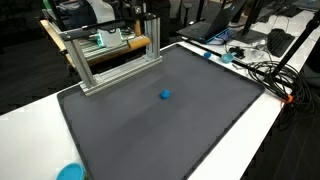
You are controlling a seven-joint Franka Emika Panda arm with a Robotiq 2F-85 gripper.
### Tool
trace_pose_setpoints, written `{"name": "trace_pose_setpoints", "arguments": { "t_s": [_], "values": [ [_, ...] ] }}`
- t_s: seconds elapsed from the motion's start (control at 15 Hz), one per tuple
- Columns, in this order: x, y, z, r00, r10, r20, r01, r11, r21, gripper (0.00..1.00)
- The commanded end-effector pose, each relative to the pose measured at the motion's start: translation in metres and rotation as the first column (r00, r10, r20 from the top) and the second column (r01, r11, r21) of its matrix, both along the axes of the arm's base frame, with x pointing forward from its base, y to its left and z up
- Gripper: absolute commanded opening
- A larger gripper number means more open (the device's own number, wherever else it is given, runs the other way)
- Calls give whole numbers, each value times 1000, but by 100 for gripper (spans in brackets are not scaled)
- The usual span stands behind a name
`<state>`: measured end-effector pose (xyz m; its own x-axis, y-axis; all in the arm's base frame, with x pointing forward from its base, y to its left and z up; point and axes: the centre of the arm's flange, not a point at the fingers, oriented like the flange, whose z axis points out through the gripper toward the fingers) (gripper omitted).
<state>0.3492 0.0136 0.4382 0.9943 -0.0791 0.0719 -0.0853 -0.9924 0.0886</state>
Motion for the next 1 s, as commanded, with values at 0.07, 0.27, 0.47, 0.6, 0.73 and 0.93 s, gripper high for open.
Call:
{"name": "trace_pose_setpoints", "arguments": {
  "t_s": [0.07,0.27,0.47,0.6,0.73,0.93],
  "values": [
    [13,15,10,994,24,-104,-27,999,-35,28],
    [28,26,22,989,40,-142,-49,997,-63,28],
    [34,29,22,985,25,-170,-38,997,-69,28],
    [38,22,18,980,11,-199,-20,999,-44,28],
    [42,14,16,975,5,-221,-10,1000,-23,28],
    [43,7,11,970,-4,-242,4,1000,-2,79]
  ]
}}
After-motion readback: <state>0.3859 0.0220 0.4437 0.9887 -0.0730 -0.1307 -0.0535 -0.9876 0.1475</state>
